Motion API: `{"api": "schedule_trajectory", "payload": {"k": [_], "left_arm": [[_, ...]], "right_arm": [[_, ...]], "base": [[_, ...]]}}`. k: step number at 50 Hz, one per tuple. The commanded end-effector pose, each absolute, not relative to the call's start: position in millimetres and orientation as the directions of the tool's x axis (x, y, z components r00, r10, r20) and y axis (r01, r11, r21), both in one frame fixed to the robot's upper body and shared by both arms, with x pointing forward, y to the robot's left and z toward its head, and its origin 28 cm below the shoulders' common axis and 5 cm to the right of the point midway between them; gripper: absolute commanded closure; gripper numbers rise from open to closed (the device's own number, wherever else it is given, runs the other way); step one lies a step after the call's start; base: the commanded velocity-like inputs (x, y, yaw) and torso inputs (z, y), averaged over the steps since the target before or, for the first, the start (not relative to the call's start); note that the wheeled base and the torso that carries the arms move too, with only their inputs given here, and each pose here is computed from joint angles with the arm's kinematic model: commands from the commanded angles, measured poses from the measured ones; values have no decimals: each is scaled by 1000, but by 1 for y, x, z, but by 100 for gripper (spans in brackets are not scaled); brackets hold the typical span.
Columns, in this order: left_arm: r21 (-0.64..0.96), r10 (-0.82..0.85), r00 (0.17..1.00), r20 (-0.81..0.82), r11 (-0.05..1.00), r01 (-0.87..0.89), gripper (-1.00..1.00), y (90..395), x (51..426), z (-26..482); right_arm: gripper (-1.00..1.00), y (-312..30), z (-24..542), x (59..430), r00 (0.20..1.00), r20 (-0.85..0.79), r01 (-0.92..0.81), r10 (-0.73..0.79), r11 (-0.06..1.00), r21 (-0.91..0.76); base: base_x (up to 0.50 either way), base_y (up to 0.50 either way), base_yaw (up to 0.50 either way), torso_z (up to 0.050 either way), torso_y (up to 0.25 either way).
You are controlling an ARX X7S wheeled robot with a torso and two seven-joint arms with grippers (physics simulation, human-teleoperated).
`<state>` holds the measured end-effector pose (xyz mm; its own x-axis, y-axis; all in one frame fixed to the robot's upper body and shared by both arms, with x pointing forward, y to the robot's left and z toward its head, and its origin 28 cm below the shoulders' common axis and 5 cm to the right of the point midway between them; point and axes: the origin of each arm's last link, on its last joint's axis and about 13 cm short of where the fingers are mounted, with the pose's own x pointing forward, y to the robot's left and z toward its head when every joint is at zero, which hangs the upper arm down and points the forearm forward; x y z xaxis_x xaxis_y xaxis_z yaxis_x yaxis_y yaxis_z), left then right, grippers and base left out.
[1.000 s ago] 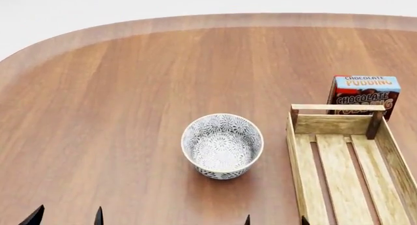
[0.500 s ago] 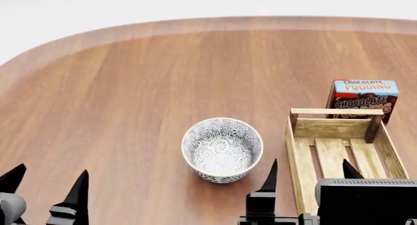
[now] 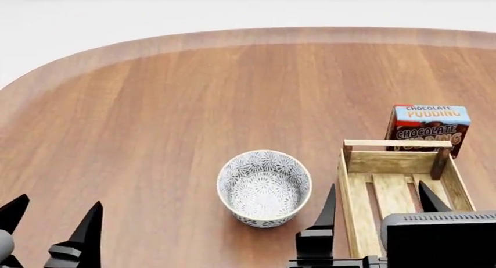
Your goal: Pick up the bowl on the left and put it in the tray.
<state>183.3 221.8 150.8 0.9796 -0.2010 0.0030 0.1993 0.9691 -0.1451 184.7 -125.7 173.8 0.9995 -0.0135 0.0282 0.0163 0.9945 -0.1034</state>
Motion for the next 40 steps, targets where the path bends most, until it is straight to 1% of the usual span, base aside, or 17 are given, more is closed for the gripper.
{"api": "schedule_trajectory", "payload": {"k": [1,20,31,34,37,40], "left_arm": [[-158,-200,980,0,968,198,-100,222,183,151],[-159,-201,980,-4,967,198,-100,222,184,152],[-141,-166,986,-17,977,162,-100,222,185,151],[-139,-166,986,-10,977,163,-100,222,184,151],[-177,-195,981,7,965,193,-100,223,183,153],[-173,-199,980,8,965,198,-100,223,182,152]], "right_arm": [[-100,-126,173,184,999,29,17,-13,993,-113],[-100,-127,173,185,1000,27,7,-4,994,-112],[-100,-127,172,186,1000,22,9,-7,994,-112],[-100,-127,170,186,1000,19,8,-6,994,-111],[-100,-127,170,185,1000,19,7,-5,994,-111],[-100,-127,170,185,1000,21,6,-3,994,-113]], "base": [[0,0,0,50,0],[0,0,0,50,0],[0,0,0,50,0],[0,0,0,14,0],[0,0,0,0,0],[0,0,0,50,0]]}}
